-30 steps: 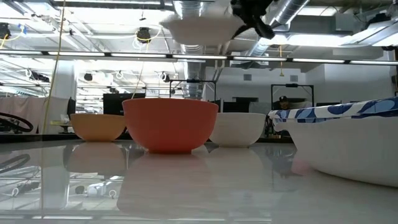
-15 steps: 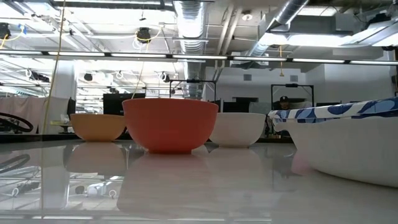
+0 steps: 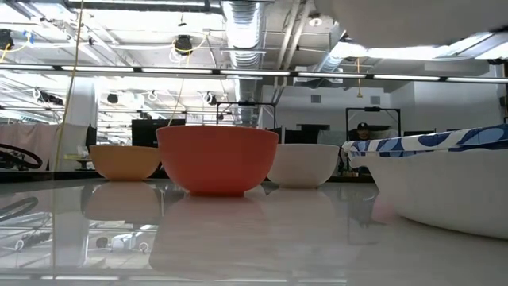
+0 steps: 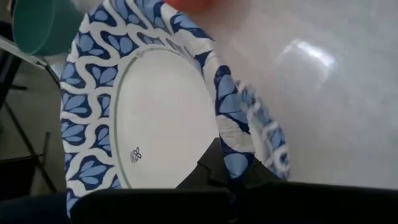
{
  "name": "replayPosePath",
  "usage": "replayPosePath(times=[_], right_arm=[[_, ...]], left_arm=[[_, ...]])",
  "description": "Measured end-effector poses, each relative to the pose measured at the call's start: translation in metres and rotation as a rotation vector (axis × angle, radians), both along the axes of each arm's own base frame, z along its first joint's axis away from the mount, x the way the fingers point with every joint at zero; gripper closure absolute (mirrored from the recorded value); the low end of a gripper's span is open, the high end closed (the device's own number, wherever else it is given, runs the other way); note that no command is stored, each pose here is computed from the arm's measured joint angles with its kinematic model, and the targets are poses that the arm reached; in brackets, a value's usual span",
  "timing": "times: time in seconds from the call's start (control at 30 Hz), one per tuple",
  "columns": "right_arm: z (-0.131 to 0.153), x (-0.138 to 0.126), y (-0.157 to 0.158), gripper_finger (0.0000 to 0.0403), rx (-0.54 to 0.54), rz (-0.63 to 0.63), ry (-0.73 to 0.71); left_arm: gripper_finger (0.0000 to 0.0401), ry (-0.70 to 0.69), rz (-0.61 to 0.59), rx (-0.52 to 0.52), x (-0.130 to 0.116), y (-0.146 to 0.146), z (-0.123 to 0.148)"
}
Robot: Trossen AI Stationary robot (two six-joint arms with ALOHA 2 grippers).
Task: Nest bowls inside each other
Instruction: Stack the white patterned bowl on top of the white patterned bowl
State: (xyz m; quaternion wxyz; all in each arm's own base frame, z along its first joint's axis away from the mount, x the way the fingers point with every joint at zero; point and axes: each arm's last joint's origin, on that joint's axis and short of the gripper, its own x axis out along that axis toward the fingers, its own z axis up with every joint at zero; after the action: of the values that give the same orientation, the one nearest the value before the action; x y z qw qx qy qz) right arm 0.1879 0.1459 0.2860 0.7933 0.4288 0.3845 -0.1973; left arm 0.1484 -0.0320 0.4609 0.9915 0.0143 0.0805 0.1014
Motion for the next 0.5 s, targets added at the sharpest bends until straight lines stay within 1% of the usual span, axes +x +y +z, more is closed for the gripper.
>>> replayPosePath(times=[0.1,0.27,0.5], right_arm=[[-0.020,-0.008,0.006,0.0402,0.020,-0.045,0.008],[-0.045,-0.014,0.012,0.0402,0.075,-0.067,-0.018],[-0.073,-0.023,0.014,0.0402,0.101,-0.100,-0.029]], left_arm=[[0.0191,0.005,0.000,-0.004,0.002,-0.001,-0.001],[0.0191,0.013,0.002,-0.017,0.006,-0.002,-0.003],[0.0191,0.018,0.005,-0.030,0.009,-0.003,-0.004]])
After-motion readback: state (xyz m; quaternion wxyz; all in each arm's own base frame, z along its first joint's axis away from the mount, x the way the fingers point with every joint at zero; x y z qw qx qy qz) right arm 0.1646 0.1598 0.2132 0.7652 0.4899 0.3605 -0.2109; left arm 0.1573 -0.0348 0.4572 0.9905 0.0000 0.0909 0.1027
